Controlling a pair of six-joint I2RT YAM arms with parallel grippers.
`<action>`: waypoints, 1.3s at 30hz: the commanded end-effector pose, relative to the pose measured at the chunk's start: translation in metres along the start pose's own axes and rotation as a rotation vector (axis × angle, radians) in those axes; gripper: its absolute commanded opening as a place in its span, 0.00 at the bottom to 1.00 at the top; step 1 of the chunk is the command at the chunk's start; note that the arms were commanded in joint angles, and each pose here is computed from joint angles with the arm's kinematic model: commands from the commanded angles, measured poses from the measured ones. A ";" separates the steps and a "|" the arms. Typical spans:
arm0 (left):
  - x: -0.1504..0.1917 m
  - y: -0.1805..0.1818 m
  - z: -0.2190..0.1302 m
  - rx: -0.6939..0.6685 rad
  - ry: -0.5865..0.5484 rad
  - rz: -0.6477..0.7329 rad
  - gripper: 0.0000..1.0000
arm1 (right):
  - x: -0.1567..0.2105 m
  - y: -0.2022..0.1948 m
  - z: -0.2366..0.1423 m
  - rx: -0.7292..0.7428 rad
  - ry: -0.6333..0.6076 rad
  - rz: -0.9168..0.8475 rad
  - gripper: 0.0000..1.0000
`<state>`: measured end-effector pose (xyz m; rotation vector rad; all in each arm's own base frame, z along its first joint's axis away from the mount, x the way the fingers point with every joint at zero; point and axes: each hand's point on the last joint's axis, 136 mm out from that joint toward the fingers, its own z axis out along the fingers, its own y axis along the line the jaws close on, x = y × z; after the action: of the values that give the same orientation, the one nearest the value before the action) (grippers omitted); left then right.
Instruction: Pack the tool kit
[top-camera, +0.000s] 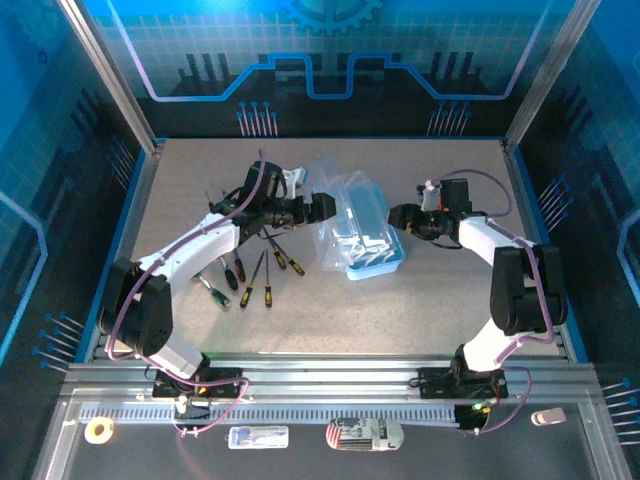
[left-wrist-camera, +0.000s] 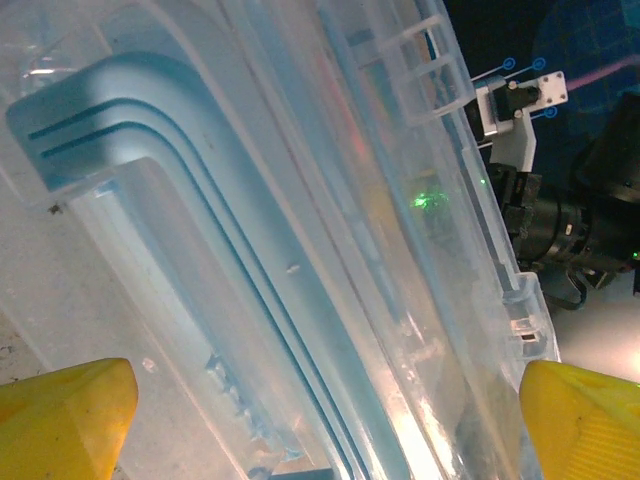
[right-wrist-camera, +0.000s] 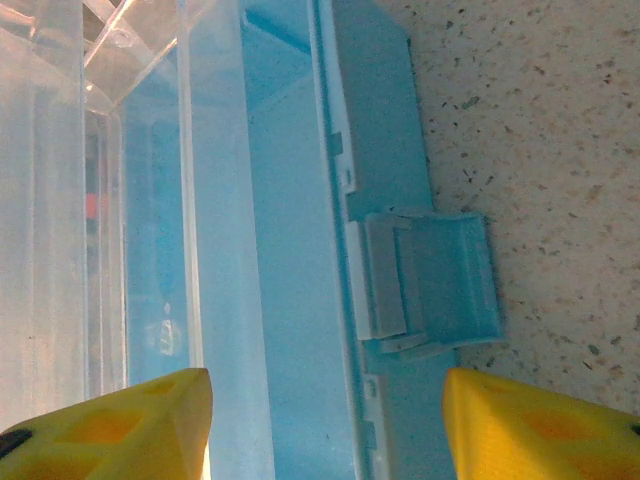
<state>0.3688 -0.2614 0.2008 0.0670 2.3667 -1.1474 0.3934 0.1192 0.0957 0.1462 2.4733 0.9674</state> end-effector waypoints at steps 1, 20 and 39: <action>0.012 0.008 -0.004 0.011 0.034 0.021 0.98 | 0.021 -0.016 0.012 0.022 0.074 0.039 0.62; 0.024 0.038 -0.021 -0.004 -0.010 -0.017 0.97 | 0.030 -0.025 0.011 0.059 0.078 0.040 0.54; 0.019 0.055 -0.033 0.011 -0.072 -0.083 0.99 | 0.012 -0.049 -0.004 0.221 -0.030 0.038 0.25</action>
<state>0.3527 -0.2076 0.1797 -0.0231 2.3074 -1.1570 0.3909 0.1029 0.0695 0.2198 2.5212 0.8175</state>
